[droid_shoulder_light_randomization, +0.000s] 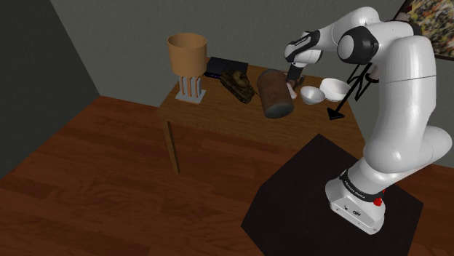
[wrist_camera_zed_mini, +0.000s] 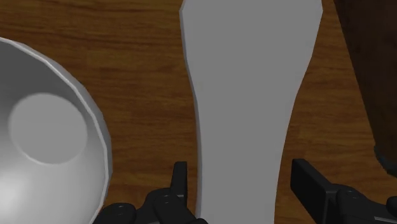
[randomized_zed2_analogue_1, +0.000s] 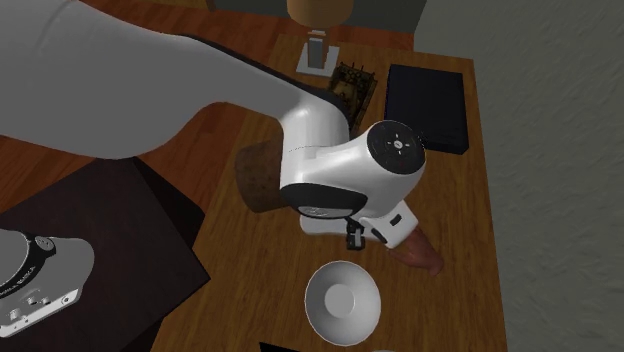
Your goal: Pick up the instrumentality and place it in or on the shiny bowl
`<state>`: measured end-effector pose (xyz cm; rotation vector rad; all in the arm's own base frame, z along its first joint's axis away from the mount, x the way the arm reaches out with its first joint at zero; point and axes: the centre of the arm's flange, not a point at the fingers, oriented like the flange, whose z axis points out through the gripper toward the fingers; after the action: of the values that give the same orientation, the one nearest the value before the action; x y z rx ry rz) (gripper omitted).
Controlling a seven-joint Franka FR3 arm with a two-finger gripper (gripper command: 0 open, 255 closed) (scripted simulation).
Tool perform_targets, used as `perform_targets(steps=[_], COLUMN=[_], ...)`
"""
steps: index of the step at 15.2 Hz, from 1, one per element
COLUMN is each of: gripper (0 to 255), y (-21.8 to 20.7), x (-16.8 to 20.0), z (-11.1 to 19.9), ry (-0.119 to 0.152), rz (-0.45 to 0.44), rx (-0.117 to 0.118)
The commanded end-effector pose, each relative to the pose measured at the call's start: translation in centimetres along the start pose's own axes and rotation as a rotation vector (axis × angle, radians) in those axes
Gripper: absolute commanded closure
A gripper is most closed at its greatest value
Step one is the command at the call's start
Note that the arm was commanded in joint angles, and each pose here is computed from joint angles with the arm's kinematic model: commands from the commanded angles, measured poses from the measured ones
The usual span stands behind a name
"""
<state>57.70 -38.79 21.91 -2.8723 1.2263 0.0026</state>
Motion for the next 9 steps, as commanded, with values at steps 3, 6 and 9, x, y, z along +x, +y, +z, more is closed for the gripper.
perform_targets(steps=[3,6,9], gripper=[255,255,255], y=[-0.1,-0.1,-0.1], x=[0.0,-0.1,-0.1], z=[-2.1,-3.7,-5.3], ry=[0.001,0.001,0.001], rz=[-0.001,-0.001,-0.001], rx=[0.001,0.001,0.001])
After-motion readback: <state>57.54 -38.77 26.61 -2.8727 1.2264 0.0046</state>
